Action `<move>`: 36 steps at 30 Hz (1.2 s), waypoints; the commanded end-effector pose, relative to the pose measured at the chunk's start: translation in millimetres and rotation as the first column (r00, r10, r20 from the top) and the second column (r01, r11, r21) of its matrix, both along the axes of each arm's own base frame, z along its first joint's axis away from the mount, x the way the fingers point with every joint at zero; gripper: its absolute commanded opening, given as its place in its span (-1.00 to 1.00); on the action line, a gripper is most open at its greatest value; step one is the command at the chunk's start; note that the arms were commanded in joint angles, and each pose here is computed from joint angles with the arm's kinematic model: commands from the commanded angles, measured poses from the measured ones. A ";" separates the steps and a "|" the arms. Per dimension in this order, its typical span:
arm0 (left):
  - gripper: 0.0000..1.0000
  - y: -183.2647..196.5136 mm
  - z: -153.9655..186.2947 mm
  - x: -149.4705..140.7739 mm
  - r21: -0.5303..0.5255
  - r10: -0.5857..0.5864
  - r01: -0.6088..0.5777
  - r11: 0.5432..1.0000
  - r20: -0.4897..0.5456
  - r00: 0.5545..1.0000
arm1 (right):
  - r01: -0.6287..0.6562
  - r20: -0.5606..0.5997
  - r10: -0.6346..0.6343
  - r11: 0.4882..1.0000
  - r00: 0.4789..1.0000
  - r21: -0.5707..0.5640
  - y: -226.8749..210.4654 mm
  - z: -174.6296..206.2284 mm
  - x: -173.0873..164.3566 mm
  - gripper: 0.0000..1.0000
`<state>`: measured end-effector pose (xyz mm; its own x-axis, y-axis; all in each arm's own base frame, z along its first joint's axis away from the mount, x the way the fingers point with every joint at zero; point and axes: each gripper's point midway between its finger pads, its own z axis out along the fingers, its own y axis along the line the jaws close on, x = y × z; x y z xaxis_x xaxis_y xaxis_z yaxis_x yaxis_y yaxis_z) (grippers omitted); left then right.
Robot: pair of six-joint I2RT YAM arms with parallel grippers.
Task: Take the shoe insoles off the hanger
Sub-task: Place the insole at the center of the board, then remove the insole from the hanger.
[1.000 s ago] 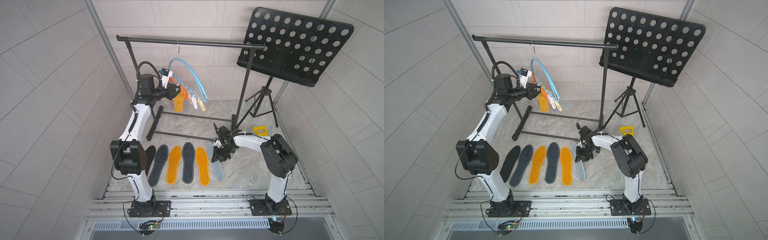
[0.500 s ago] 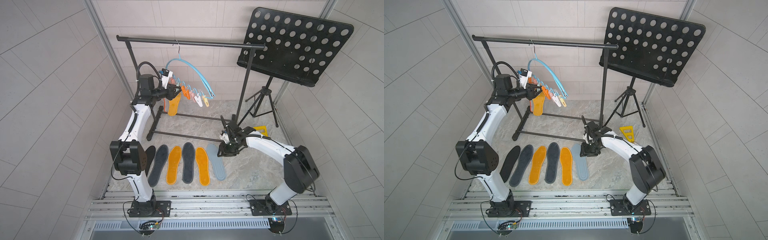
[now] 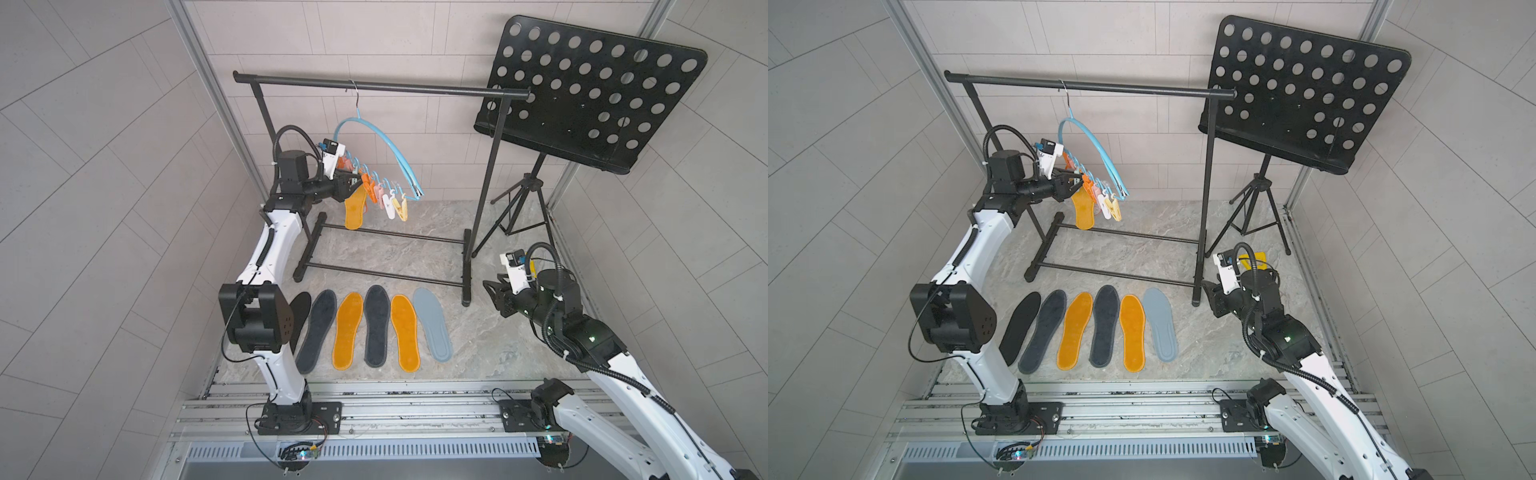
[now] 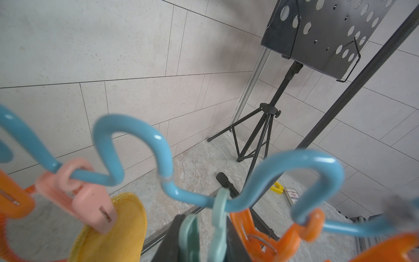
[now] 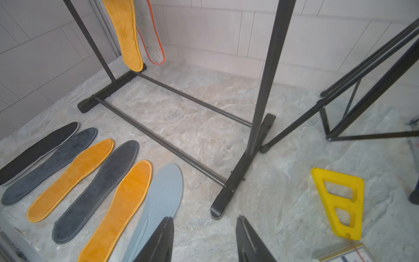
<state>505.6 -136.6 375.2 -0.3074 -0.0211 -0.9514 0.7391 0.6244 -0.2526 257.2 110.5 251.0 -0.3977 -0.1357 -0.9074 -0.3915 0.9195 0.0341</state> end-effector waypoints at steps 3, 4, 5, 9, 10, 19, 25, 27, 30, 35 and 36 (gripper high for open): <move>-1.00 4.9 -11.9 -5.5 0.006 0.017 -0.016 1.000 -0.053 0.998 | 0.082 0.042 -0.078 0.990 0.996 -0.117 -24.1 -37.8 4.2 -0.01; -1.00 5.3 -12.4 -5.2 0.008 0.021 -0.021 1.000 -0.054 0.998 | 0.087 0.032 -0.084 0.989 0.996 -0.118 -25.6 -45.8 3.4 0.00; -1.00 5.8 -13.4 -5.1 0.009 0.025 -0.024 1.000 -0.057 0.998 | 0.085 0.011 -0.085 0.989 0.996 -0.123 -26.2 -56.6 1.8 0.00; -1.00 7.1 -15.3 -5.9 0.014 0.035 -0.035 0.999 -0.061 0.998 | 0.097 -0.031 -0.102 0.988 0.994 -0.117 -29.9 -83.4 -5.3 0.01; -1.00 7.4 -15.4 -6.5 0.016 0.038 -0.037 0.999 -0.060 0.997 | 0.095 -0.041 -0.100 0.989 0.994 -0.116 -29.7 -88.8 -6.8 0.01; -0.08 8.7 -12.5 -13.0 0.026 0.047 -0.046 0.999 -0.059 0.997 | 0.066 -0.084 -0.077 0.989 0.993 -0.130 -24.8 -100.4 -5.6 0.01; 0.58 16.7 -16.1 -34.8 0.068 0.106 -0.101 0.993 -0.069 0.992 | 0.065 -0.082 -0.075 0.990 0.994 -0.123 -24.3 -98.5 -6.1 0.01; 0.59 22.1 -25.0 -47.3 0.096 0.144 -0.136 0.986 -0.088 0.986 | 0.059 -0.081 -0.068 0.992 0.994 -0.115 -22.9 -97.4 -7.0 0.01; 0.59 36.2 -49.5 -74.0 0.133 0.250 -0.232 0.964 -0.142 0.958 | 0.052 -0.081 -0.060 0.993 0.995 -0.107 -21.2 -96.2 -7.8 0.01; 0.58 74.9 -138.4 -128.8 0.276 0.518 -0.447 0.851 -0.295 0.803 | 0.039 -0.090 -0.048 0.994 0.995 -0.098 -17.7 -98.1 -7.9 0.01; 0.58 79.1 -156.2 -138.3 0.317 0.546 -0.454 0.832 -0.330 0.770 | 0.036 -0.092 -0.045 0.995 0.995 -0.097 -17.0 -98.5 -8.1 0.01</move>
<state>380.5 -84.2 271.9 -0.5432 -0.0500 -0.8381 0.3764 0.8778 -0.2963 248.3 89.2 146.4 -0.5031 -0.2078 -0.8389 -0.3393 0.9402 -0.0293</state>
